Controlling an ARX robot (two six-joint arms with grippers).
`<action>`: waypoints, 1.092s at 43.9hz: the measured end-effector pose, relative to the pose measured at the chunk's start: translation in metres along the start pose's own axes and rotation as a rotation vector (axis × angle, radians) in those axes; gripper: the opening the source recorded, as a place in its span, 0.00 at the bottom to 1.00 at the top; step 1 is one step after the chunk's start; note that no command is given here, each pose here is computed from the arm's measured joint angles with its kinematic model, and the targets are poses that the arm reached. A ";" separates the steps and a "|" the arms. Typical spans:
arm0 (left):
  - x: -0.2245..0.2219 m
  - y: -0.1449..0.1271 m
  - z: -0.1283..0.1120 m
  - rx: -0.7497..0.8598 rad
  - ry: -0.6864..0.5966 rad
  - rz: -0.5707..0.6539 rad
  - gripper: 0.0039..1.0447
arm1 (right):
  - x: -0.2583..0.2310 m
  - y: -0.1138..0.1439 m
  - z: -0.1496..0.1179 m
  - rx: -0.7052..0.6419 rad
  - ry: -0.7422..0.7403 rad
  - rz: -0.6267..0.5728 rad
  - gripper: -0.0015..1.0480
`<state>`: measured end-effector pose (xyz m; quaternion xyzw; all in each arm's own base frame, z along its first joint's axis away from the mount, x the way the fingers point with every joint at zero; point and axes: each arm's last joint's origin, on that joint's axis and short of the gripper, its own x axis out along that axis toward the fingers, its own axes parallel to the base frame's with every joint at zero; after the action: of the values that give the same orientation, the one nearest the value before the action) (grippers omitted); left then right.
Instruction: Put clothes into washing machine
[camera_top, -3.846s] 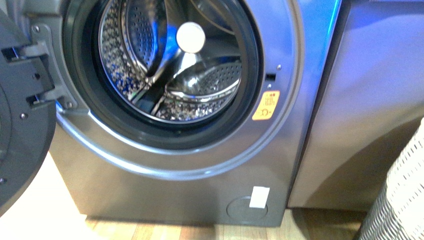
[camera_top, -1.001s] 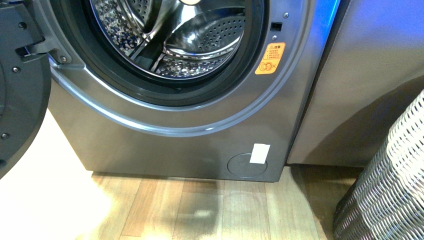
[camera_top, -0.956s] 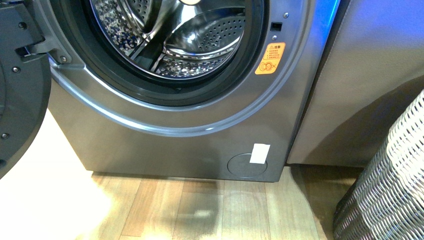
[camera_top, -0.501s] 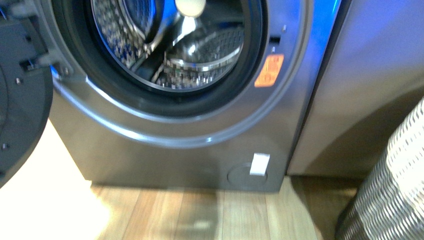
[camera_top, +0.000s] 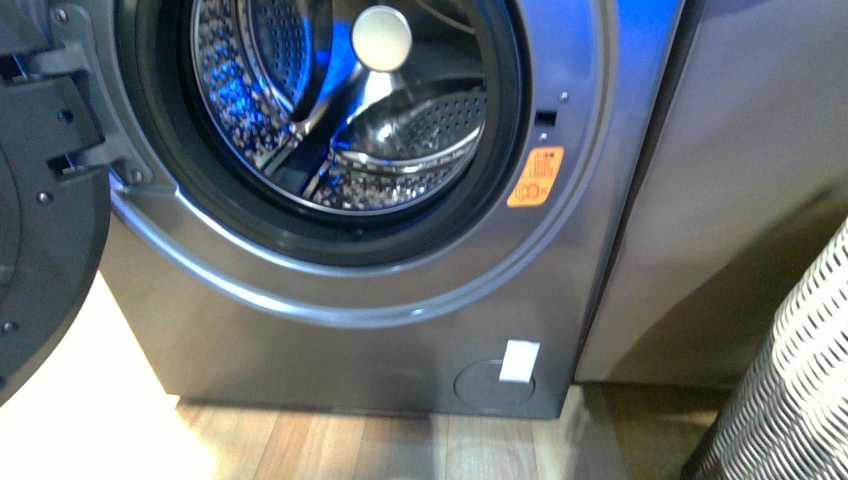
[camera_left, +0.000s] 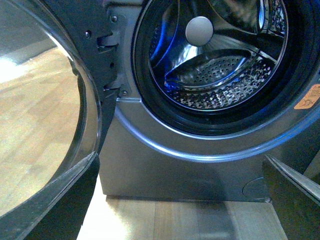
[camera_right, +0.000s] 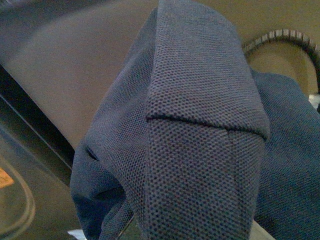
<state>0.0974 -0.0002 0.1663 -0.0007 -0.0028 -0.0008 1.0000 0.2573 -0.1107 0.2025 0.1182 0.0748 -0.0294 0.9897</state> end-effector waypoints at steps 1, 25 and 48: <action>0.000 0.000 0.000 0.000 0.000 0.000 0.94 | -0.003 0.004 0.009 -0.007 -0.021 0.008 0.11; 0.000 0.000 0.000 0.000 0.000 0.000 0.94 | -0.048 0.104 0.152 -0.125 -0.334 0.206 0.11; 0.000 0.000 0.000 0.000 0.000 0.000 0.94 | -0.073 0.221 0.243 -0.179 -0.447 0.480 0.11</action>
<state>0.0974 -0.0002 0.1663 -0.0009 -0.0028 -0.0010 1.0000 0.2359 0.0487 0.4976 0.0357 -0.1716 0.1861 0.9668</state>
